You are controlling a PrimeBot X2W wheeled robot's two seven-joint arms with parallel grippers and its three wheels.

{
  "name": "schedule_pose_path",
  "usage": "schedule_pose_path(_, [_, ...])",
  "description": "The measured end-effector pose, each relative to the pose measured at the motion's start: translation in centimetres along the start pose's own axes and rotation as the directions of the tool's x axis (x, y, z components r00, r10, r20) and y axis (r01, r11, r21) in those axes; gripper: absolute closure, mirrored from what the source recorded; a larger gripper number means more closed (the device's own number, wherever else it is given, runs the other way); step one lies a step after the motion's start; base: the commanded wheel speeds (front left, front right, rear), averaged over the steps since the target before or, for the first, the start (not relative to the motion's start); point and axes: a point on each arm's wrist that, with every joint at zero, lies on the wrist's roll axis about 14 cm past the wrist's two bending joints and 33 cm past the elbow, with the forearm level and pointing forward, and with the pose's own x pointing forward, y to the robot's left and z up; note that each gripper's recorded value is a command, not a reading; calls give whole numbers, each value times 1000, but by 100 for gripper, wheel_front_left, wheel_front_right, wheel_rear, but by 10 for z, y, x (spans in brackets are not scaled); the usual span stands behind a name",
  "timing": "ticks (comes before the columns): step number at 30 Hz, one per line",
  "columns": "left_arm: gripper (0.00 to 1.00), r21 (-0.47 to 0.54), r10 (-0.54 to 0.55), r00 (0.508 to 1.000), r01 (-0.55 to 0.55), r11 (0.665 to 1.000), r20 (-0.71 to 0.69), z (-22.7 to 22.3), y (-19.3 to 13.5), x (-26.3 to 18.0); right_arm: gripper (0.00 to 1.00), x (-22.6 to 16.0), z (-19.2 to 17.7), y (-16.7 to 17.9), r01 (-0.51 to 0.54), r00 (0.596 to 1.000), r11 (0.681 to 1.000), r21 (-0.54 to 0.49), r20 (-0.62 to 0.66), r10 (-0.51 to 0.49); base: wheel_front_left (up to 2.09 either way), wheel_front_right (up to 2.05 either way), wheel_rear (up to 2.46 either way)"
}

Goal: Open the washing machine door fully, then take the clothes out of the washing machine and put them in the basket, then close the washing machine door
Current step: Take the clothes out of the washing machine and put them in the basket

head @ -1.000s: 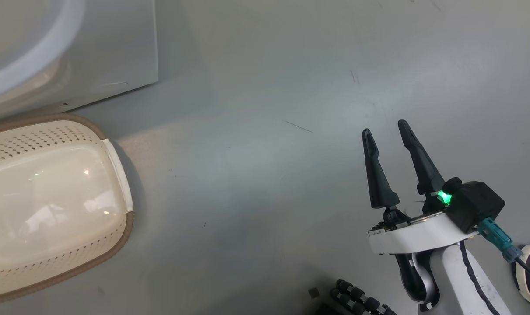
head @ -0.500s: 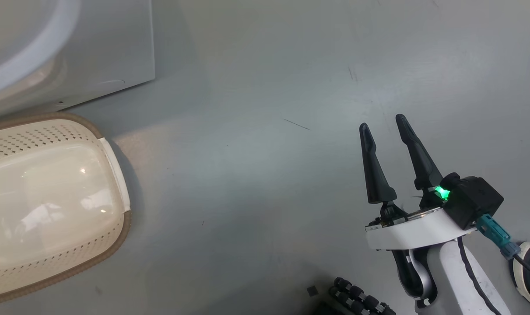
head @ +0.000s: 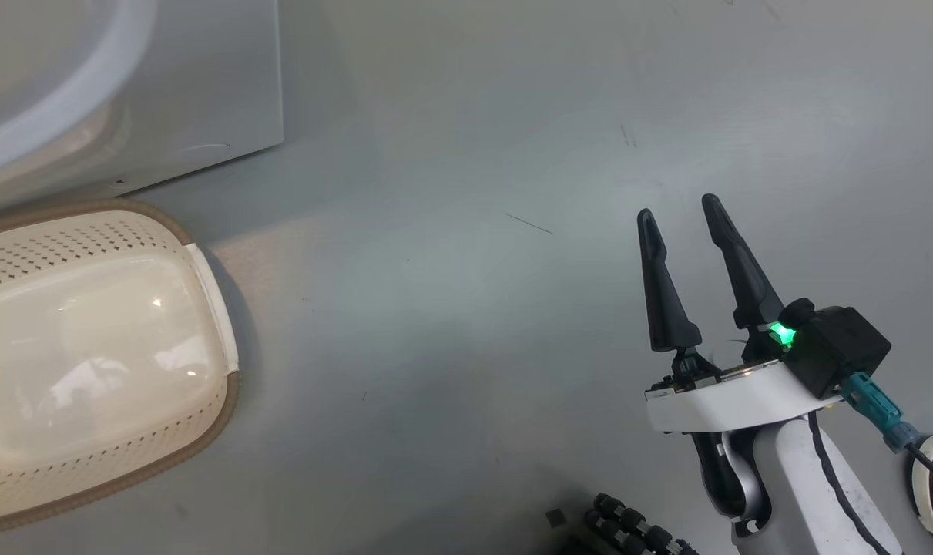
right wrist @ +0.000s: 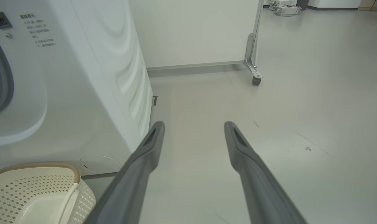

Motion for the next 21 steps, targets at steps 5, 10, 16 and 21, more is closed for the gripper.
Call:
schedule_pose_path(5, [100,-29,-44,995,46,999,86,17,-20,-7,0,2,6,-3,11,1000,1000,-1,21,-11,0,0,0])
schedule_pose_path(10, [100,-55,-39,977,51,997,209,41,-20,-24,0,6,15,3,-12,999,1000,-16,52,13,0,0,0])
schedule_pose_path(16, [100,-102,-46,946,83,991,319,63,-27,-44,0,7,18,10,-37,997,999,-22,63,39,0,0,0])
schedule_pose_path(21, [100,-138,-22,920,83,987,391,71,-24,-67,0,7,26,19,-72,994,997,-18,86,73,0,0,0])
